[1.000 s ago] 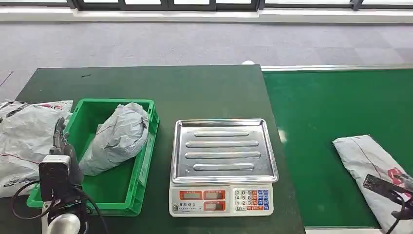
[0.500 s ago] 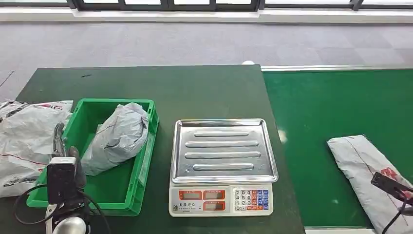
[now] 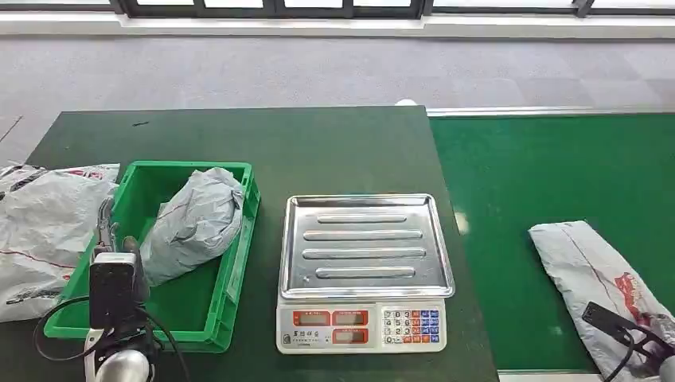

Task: Moved the parcel from conveyor to table for the left to box.

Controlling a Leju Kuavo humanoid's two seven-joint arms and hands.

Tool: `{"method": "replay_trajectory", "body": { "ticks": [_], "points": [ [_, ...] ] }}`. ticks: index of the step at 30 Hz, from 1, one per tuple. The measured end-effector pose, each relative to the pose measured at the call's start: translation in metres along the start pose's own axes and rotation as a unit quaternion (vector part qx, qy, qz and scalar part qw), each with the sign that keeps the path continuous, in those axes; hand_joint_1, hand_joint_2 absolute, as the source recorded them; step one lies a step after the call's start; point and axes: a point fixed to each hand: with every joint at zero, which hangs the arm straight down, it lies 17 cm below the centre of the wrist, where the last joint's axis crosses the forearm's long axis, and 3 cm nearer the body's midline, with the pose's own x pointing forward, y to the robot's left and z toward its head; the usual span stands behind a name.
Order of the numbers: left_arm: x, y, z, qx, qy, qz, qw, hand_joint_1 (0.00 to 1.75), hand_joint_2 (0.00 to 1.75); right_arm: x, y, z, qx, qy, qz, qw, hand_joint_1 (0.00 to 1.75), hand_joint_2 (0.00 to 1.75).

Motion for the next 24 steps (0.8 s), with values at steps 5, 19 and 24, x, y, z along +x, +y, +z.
{"method": "replay_trajectory", "body": {
  "ticks": [5,19,24],
  "points": [
    [0.0,-0.001,0.0,-0.001,0.0,0.001,1.0,0.0,0.0,0.012,0.003,-0.001,0.002,-0.014,-0.005,1.0,0.0,1.75],
    [-0.001,-0.008,-0.002,-0.007,0.002,0.005,1.0,0.0,0.0,0.083,0.036,0.003,0.055,-0.12,0.007,0.991,1.75,1.75],
    [-0.003,-0.009,-0.002,-0.008,0.007,0.009,1.0,0.0,0.0,0.103,0.036,0.005,0.06,-0.14,0.013,0.988,1.75,1.75]
  ]
}}
